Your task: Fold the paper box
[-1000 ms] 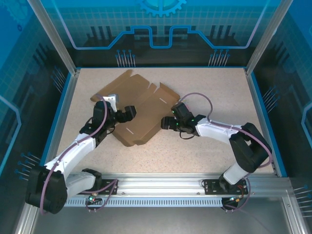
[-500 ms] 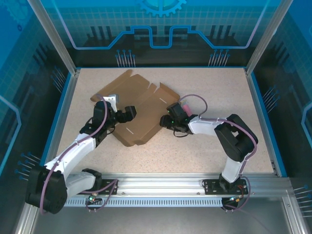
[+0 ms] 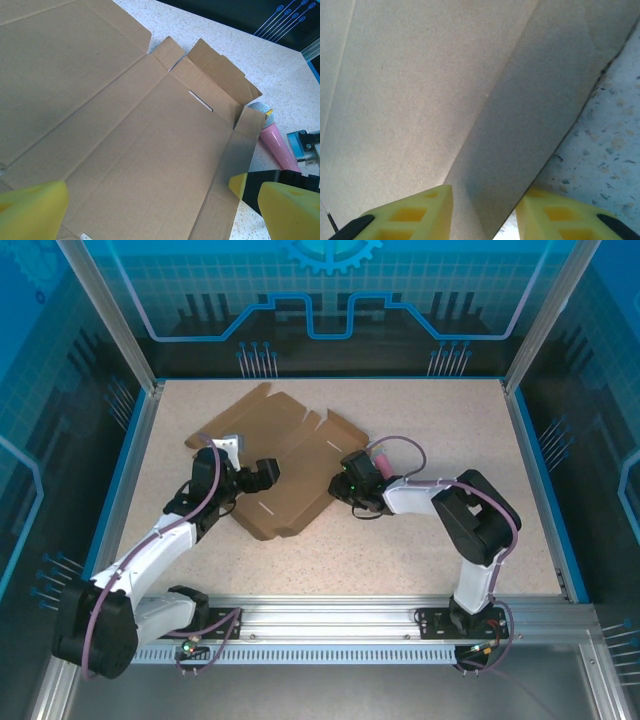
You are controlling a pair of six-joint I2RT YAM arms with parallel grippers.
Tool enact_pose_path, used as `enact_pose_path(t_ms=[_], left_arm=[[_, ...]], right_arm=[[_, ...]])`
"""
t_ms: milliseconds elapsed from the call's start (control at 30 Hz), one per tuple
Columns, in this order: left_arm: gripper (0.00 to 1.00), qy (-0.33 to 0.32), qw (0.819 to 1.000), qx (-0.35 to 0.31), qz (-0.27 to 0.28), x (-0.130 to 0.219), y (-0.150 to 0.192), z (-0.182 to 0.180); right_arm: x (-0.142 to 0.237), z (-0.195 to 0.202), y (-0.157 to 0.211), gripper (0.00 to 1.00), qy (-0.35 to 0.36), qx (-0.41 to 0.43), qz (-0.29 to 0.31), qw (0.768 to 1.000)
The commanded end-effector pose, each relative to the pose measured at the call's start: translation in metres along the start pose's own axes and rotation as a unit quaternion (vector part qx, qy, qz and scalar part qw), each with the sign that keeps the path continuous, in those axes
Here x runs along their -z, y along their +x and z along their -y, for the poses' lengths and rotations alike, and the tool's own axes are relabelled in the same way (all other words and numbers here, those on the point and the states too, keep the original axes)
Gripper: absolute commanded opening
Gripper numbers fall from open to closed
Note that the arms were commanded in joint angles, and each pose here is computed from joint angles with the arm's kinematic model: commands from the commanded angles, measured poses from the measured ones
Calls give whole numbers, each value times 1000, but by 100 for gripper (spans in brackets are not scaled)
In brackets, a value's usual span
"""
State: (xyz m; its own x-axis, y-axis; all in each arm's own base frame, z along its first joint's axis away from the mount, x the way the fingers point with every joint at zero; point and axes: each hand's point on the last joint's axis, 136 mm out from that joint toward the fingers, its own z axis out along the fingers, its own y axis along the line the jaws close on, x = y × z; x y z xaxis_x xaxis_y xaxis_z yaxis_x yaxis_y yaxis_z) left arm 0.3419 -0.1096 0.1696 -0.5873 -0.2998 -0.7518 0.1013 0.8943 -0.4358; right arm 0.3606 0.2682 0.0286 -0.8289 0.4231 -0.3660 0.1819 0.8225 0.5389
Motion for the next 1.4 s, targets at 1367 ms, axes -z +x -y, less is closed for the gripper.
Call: enact_pose_path(t_ms=[1367], left_arm=[[94, 156, 858, -472, 127, 71, -171, 163]], right_arm=[[298, -93, -135, 0, -176, 500, 127, 839]])
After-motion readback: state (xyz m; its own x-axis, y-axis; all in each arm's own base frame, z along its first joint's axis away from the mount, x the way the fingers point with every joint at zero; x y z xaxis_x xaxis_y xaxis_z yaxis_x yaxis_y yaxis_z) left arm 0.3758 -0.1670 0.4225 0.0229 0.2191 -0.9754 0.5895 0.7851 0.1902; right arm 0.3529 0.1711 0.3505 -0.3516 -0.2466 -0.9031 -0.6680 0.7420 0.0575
